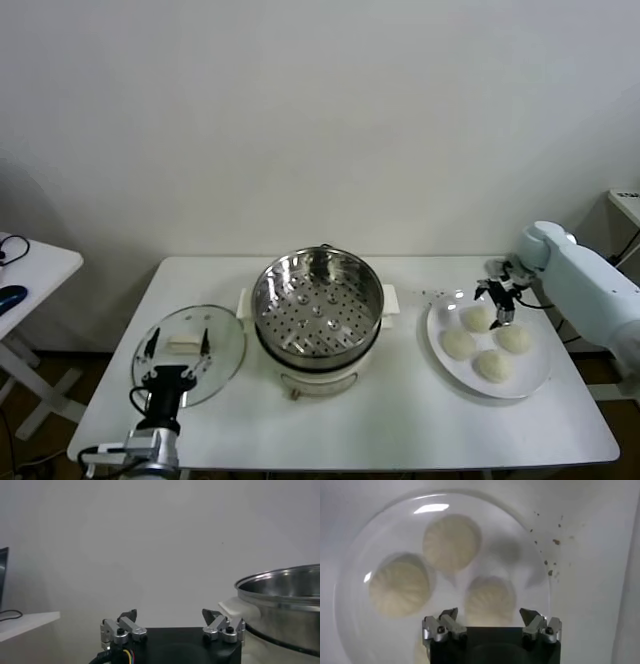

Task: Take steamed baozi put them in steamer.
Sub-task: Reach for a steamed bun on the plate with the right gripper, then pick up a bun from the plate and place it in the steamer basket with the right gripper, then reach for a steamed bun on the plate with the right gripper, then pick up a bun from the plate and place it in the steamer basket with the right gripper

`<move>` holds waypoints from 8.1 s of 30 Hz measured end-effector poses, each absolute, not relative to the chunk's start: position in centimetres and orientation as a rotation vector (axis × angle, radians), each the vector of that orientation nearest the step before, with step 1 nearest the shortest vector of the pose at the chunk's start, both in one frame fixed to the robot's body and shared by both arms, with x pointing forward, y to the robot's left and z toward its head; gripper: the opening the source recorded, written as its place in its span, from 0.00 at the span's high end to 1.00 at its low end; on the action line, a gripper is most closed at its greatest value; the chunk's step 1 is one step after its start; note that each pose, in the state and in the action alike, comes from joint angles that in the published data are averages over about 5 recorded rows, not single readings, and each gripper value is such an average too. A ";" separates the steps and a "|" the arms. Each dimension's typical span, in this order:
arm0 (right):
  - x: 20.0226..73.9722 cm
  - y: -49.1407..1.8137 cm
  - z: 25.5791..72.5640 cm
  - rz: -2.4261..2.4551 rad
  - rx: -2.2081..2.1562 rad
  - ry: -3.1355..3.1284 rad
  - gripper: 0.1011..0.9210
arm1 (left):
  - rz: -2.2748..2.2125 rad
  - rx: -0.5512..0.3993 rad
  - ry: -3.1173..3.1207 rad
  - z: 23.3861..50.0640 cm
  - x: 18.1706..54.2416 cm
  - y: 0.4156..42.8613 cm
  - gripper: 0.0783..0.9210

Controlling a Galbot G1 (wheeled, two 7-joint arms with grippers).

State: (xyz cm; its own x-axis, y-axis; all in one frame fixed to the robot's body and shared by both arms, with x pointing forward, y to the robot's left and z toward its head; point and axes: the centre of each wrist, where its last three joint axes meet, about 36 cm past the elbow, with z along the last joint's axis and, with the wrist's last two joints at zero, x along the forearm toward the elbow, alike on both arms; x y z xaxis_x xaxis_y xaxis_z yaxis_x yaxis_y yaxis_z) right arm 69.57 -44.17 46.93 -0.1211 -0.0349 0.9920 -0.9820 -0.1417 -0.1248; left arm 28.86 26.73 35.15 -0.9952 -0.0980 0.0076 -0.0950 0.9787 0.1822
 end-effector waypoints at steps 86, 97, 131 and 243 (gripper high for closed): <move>66.4 -3.7 66.7 2.579 1.847 -0.297 0.28 | -0.360 0.121 -3.069 35.9 27.0 28.3 0.12; 66.1 -0.5 60.9 2.565 1.897 -0.149 0.28 | -0.372 0.122 -3.068 36.3 26.7 28.6 0.12; 66.3 -1.4 60.7 2.557 1.901 -0.086 0.12 | -0.369 0.131 -3.058 35.8 26.6 28.8 0.12; 68.0 -38.5 59.1 1.191 1.365 -1.571 0.31 | -0.370 0.078 -3.092 37.0 28.3 26.9 0.12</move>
State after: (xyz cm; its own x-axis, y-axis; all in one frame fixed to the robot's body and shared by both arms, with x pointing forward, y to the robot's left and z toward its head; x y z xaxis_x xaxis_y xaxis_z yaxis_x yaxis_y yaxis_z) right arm 67.99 -38.47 59.09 -0.1732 -0.3113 0.9344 -0.9838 0.0092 -0.1793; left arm 28.35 26.90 37.04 -0.9984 -0.0526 0.0202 -0.0464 0.9706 0.2363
